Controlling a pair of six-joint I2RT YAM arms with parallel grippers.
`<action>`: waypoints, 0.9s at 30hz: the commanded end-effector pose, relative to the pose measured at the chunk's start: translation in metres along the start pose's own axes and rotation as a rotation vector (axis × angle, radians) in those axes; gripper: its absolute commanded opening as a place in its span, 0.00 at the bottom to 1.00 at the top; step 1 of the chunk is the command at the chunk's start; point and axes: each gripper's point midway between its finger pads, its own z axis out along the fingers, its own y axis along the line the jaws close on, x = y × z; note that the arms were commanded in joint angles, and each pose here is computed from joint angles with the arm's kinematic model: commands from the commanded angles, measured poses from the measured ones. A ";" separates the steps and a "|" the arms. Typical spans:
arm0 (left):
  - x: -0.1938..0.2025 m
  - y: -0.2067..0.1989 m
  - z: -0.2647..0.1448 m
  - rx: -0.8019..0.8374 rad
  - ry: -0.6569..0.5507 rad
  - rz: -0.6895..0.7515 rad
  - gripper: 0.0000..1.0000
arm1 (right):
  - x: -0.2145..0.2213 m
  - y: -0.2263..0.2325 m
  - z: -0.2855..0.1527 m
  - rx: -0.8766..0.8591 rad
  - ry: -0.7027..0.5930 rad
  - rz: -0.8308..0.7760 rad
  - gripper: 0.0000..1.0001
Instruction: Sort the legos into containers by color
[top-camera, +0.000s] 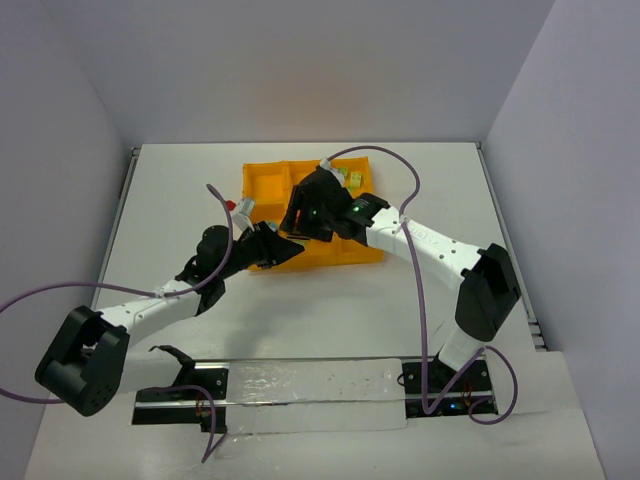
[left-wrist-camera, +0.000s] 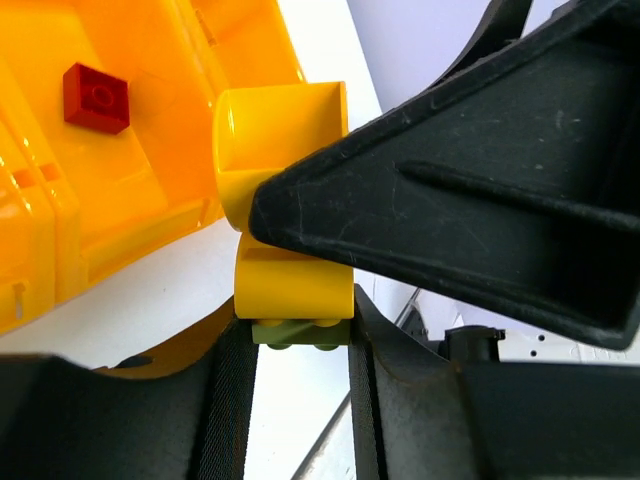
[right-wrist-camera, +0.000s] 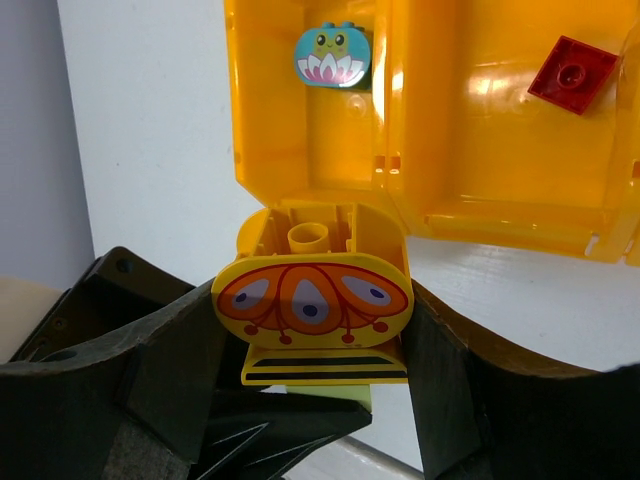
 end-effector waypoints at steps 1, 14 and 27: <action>-0.025 -0.031 0.001 0.087 -0.075 0.055 0.24 | -0.018 0.018 -0.019 -0.071 -0.058 0.020 0.48; -0.013 -0.026 -0.018 0.055 -0.032 0.094 0.00 | -0.015 0.019 -0.028 -0.106 -0.049 -0.039 0.99; 0.001 -0.011 -0.041 0.137 0.111 0.055 0.00 | -0.054 0.006 -0.093 -0.210 -0.191 -0.168 0.99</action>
